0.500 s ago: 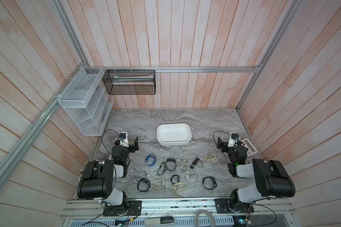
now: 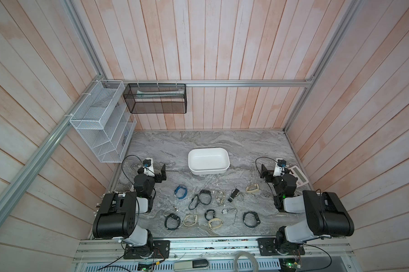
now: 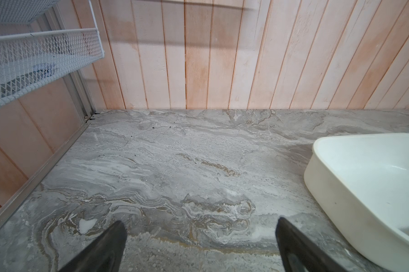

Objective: Put the watch into the storage box
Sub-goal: Pick up the watch at the center of the board.

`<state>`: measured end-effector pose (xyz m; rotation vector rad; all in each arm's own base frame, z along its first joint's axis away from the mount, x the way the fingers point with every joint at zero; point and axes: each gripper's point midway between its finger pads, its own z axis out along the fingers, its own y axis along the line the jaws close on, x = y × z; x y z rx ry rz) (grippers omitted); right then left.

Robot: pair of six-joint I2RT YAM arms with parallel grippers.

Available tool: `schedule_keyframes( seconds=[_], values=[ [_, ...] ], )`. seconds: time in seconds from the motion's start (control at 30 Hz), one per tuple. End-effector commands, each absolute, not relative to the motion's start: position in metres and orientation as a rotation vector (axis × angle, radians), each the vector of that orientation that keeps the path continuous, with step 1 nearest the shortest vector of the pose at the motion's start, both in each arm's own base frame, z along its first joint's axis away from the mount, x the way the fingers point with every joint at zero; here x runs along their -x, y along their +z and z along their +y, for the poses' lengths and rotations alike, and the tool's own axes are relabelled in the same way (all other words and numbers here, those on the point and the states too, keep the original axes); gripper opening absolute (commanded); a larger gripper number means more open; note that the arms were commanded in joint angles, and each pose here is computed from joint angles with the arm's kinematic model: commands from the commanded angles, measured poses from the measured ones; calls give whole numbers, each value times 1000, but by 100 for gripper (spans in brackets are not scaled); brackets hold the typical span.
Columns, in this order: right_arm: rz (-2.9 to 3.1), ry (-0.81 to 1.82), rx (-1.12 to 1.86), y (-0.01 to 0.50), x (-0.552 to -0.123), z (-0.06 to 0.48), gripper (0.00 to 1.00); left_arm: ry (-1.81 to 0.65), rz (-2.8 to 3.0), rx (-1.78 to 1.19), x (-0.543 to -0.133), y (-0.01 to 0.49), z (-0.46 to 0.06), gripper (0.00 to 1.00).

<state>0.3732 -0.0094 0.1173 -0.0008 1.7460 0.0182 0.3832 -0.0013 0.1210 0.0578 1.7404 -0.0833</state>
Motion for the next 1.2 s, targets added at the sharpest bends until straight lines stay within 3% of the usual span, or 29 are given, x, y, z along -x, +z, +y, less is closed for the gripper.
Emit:
schedule_keyframes(
  seconds=[0.0, 0.93, 1.17],
  values=[
    [1722, 28, -3, 124, -379, -8, 98, -99, 1716, -65, -389, 128, -4, 100],
    [1721, 43, -6, 125, -379, -10, 98, -96, 1715, -62, -388, 128, -3, 99],
    [1761, 24, -65, 143, -393, -19, 98, -49, 1743, -33, -396, 156, -2, 100]
  ],
)
